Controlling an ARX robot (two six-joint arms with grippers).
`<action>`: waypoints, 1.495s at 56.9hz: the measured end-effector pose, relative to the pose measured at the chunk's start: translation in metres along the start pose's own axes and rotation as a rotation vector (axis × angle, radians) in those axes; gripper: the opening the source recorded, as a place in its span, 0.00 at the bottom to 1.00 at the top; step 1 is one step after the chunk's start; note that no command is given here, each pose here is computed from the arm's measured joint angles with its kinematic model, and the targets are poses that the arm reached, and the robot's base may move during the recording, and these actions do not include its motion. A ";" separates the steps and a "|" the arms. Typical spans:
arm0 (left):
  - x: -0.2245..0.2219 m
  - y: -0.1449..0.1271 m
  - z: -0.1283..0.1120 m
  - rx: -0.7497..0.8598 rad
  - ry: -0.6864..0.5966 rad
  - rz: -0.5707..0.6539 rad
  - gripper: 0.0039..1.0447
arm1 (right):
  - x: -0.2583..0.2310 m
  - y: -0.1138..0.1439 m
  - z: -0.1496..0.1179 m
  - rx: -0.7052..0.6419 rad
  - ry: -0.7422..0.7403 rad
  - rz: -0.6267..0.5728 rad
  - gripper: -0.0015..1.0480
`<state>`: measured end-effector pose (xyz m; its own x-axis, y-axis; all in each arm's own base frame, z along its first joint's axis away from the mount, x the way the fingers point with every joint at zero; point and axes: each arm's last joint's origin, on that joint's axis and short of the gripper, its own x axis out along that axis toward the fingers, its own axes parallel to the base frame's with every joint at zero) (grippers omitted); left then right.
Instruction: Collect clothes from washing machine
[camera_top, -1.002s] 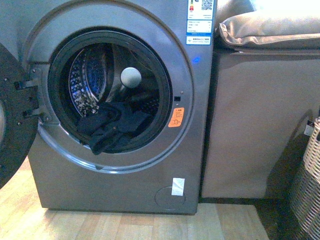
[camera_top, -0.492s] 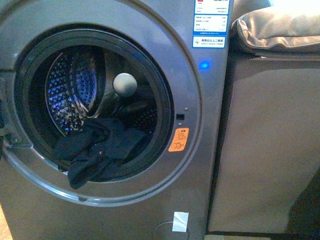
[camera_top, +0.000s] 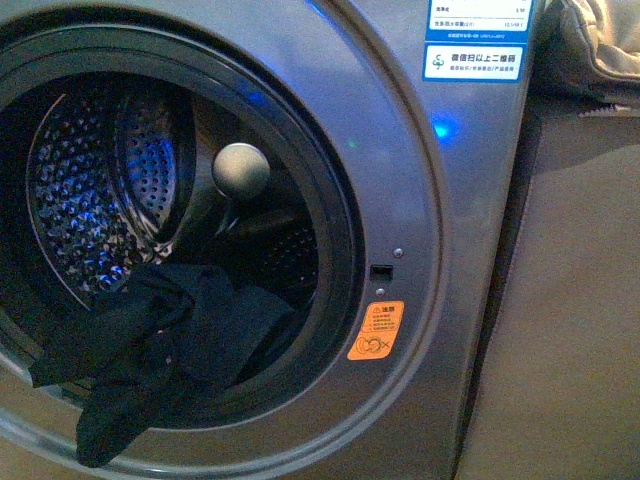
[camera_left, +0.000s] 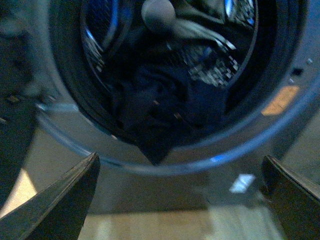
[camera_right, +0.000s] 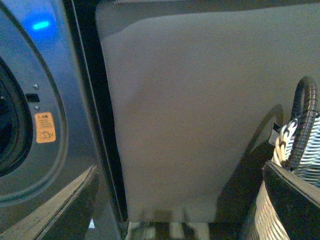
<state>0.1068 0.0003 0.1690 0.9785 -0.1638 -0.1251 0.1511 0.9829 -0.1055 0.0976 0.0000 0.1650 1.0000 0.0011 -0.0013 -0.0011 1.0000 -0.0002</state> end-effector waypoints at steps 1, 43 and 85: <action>0.003 0.001 0.002 -0.008 0.008 0.001 0.94 | 0.000 0.000 0.000 0.000 0.000 0.002 0.93; 0.250 -0.013 0.043 0.186 0.098 -0.038 0.94 | 0.000 0.000 0.000 0.000 0.000 0.000 0.93; 0.357 0.022 0.024 0.105 0.380 -0.079 0.94 | 0.000 0.000 0.000 0.000 0.000 0.000 0.93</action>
<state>0.4627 -0.0343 0.1457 0.8448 -0.2395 -0.4785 0.2568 0.9660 -0.0301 0.0976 0.0000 0.1650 1.0000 0.0011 -0.0013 -0.0011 1.0000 0.0002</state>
